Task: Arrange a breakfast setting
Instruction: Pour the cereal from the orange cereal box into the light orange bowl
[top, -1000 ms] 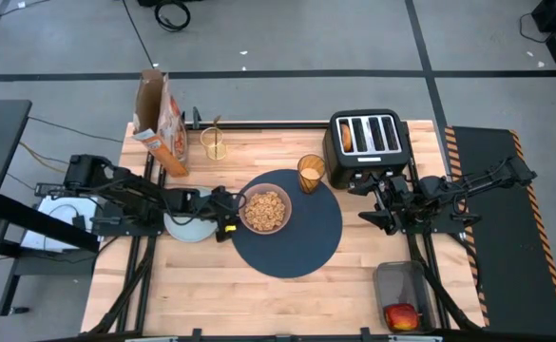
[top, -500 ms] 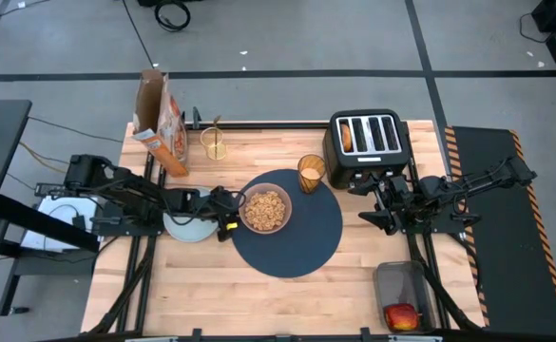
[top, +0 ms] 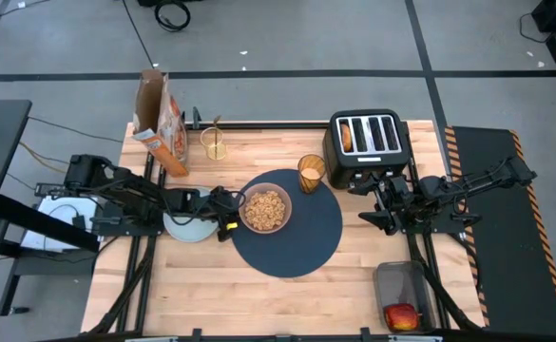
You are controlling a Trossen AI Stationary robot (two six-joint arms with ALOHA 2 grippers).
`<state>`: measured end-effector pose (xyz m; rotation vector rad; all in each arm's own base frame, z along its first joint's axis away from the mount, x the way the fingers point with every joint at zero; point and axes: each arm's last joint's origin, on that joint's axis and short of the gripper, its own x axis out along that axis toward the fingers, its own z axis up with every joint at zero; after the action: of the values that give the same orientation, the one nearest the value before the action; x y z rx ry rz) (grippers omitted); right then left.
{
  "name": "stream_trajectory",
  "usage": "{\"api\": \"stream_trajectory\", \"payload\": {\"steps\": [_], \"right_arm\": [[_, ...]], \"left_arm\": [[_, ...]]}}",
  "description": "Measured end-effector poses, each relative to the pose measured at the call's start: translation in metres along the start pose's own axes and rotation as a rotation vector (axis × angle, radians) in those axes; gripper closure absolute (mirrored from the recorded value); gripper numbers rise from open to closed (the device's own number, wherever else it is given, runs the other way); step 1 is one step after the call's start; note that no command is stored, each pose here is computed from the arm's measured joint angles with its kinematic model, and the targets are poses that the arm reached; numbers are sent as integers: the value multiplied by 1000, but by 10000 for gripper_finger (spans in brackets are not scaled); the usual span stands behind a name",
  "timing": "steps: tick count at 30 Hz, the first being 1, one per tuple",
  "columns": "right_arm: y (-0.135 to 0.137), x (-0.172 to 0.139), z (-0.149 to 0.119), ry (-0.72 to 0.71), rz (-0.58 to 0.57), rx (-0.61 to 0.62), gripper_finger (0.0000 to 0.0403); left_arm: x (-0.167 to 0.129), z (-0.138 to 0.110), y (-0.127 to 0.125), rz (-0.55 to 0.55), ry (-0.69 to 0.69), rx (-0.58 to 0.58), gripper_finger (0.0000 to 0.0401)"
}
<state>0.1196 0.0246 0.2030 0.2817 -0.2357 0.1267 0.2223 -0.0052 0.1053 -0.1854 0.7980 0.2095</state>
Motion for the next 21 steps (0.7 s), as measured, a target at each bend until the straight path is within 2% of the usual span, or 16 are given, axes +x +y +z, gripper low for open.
{"api": "stream_trajectory", "payload": {"steps": [8,15,21], "right_arm": [[0,0,0,0,0,0,25],[0,0,0,0,-1,7,25],[0,0,0,0,0,22,25]], "left_arm": [[-3,2,0,-4,-16,-10,338],[-15,16,-3,-30,-93,-13,338],[-30,15,0,-34,-47,-44,338]]}}
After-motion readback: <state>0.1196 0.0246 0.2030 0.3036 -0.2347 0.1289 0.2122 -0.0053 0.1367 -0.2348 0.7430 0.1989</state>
